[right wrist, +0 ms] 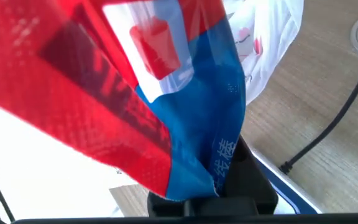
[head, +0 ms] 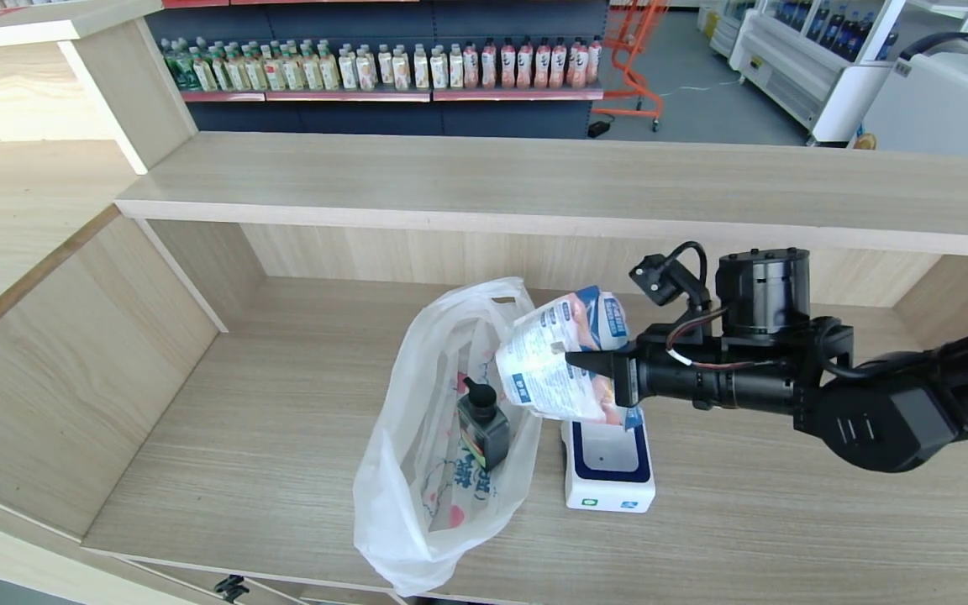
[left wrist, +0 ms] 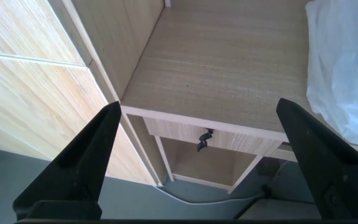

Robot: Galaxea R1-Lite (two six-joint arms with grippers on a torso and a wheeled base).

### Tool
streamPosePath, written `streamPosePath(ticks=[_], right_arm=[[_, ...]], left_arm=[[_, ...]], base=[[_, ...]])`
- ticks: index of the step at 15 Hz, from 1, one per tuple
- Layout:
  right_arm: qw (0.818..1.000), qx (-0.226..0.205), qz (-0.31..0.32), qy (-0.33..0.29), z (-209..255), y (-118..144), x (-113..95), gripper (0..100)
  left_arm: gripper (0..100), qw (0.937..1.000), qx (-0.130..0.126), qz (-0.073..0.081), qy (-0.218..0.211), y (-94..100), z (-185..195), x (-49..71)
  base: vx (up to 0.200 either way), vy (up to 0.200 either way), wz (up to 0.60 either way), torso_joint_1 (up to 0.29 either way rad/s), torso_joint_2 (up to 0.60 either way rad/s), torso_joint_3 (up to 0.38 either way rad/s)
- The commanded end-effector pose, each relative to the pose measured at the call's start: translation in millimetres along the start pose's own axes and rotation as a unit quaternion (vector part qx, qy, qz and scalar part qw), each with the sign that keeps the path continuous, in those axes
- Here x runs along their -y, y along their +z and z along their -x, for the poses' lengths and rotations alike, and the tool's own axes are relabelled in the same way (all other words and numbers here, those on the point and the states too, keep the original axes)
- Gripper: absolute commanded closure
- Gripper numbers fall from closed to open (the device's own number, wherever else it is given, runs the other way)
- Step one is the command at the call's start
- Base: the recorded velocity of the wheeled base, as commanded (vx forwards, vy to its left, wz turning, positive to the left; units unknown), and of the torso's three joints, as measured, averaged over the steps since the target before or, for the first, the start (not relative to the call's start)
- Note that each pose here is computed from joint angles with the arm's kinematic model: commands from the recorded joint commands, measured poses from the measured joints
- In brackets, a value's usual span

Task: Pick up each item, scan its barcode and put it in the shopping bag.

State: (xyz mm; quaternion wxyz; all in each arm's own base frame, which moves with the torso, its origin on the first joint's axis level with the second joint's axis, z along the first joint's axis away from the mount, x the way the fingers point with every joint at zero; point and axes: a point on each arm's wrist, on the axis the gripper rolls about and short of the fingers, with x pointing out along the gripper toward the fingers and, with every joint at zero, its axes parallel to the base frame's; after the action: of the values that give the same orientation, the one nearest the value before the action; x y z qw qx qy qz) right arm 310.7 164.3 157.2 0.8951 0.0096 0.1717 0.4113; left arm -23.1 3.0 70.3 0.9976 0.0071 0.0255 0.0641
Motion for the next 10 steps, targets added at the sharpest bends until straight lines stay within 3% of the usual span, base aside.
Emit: streamPosePath(ticks=[1,6,7,10], right_arm=[[1.000,-0.017,-0.001,0.003,-29.3,-11.5,9.0,100],[0.999,-0.021,0.025,0.009,-56.7,-16.9,16.0,100],[0.999,-0.020,0.025,0.009,-60.1,-16.9,16.1,0],[0.999,0.028,-0.005,0.028,-68.7,11.4,5.2,0]], left_arm=[[0,1.0000,-0.001,0.000,0.000,0.0,-0.1,0.0],[0,1.0000,-0.001,0.000,0.000,0.0,-0.1,0.0],[0,1.0000,-0.001,0.000,0.000,0.0,-0.1,0.0],[0,1.0000,-0.001,0.000,0.000,0.0,-0.1,0.0]], base=[[0.000,0.000,0.00,0.000,0.00,0.000],[0.000,0.000,0.00,0.000,0.00,0.000],[0.000,0.000,0.00,0.000,0.00,0.000],[0.000,0.000,0.00,0.000,0.00,0.000]])
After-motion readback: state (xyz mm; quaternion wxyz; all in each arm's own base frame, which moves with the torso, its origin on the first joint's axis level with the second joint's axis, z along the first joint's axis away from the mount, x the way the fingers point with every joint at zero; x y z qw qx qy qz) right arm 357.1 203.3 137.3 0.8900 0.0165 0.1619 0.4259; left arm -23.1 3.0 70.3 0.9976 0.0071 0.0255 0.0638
